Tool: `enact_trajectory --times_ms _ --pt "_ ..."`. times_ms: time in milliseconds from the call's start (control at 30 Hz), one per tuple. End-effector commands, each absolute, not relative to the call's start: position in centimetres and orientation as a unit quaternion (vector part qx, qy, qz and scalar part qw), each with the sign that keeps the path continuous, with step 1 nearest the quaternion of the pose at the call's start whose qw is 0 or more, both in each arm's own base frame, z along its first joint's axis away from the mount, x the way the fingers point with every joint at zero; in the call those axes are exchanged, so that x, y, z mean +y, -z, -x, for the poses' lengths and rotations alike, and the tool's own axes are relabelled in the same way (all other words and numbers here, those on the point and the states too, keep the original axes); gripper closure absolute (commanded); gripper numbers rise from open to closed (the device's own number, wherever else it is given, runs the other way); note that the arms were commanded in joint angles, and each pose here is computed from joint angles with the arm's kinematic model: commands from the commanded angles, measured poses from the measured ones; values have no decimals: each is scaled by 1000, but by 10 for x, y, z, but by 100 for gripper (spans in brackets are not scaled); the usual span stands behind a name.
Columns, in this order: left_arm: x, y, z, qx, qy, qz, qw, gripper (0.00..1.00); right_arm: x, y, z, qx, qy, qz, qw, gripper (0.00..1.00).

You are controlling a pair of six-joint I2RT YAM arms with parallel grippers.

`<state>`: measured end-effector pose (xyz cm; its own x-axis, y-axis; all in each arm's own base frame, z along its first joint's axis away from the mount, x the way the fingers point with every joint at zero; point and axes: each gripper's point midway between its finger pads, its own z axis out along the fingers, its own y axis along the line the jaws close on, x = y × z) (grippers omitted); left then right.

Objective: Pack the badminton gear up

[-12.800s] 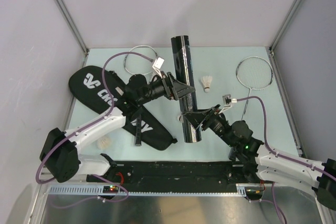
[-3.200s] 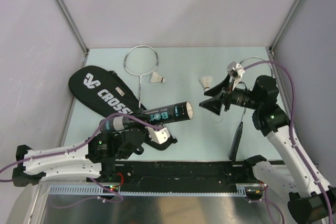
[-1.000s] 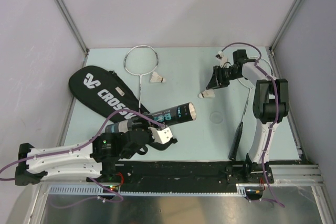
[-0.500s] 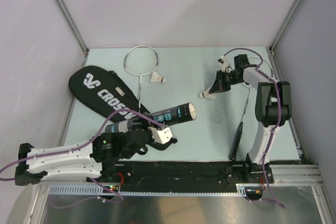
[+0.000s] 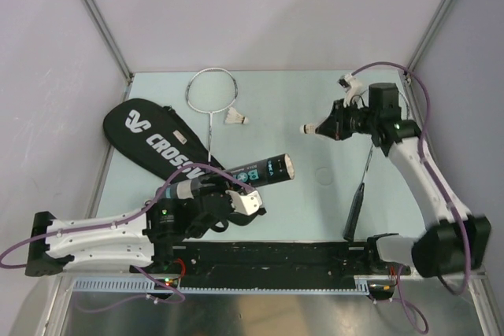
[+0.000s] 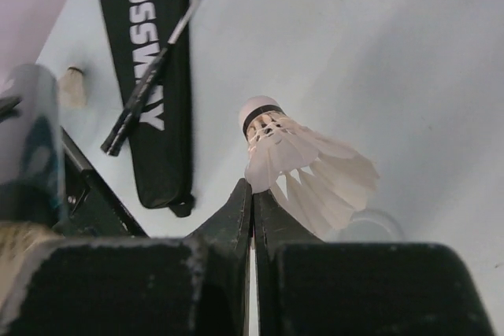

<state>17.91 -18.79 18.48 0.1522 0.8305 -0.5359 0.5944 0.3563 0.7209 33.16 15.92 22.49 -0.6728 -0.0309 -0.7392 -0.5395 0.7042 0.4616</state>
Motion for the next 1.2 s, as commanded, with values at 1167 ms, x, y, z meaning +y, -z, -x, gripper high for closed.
enact_trajectory --times_ms 1167 --pt "-198 -213 -177 636 -79 -523 561 41 242 -299 -163 726 -382 338 462 100"
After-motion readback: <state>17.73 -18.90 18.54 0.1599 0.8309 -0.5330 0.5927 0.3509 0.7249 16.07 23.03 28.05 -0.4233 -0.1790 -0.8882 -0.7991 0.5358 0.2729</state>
